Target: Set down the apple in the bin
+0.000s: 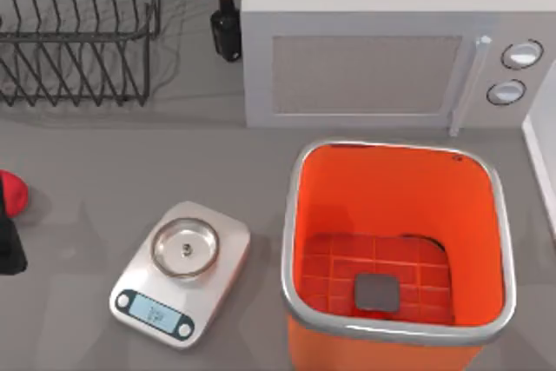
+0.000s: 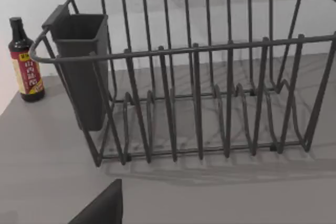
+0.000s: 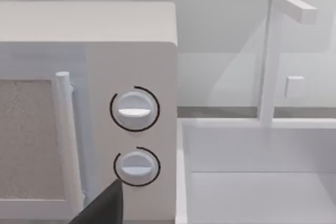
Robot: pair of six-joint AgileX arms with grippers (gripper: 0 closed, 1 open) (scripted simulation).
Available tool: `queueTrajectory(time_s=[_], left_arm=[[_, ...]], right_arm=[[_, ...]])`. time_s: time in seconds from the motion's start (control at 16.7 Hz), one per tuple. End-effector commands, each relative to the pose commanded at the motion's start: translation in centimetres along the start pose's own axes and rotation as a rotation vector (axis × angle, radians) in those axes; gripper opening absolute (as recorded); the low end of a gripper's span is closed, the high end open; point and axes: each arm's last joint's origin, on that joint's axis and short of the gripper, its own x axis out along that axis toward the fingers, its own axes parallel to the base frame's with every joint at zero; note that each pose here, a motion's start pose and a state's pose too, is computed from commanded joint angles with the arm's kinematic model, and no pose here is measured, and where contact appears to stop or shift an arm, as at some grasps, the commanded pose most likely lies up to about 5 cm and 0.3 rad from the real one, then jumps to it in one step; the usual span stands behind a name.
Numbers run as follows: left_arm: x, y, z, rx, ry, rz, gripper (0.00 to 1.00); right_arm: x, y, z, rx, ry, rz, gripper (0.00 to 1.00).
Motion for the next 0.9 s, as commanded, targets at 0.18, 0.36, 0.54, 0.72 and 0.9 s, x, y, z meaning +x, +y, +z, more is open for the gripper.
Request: queueTrajectory(time_s=[0.18,0.36,0.54,0.72,0.9], left_arm=[[1.9,0.8,1.1,0.063,0.173,-0.039,1.0],[4.9,2.0,1.3,0.099,0.382,-0.109,1.0],[8.2,3.5,0.5,0.108,0.557,-0.193,1.0],[11.0,5.1,-0.6,0.101,0.671,-0.271,1.0],[13.3,6.6,-1.9,0.088,0.741,-0.332,1.0]], right_arm=[[0.0,0.0,0.0,0.0,0.0,0.0,1.0],[0.0,0.0,0.0,0.0,0.0,0.0,1.0],[0.0,0.0,0.0,0.0,0.0,0.0,1.0],[0.0,0.0,0.0,0.0,0.0,0.0,1.0],[0.0,0.0,0.0,0.0,0.0,0.0,1.0]])
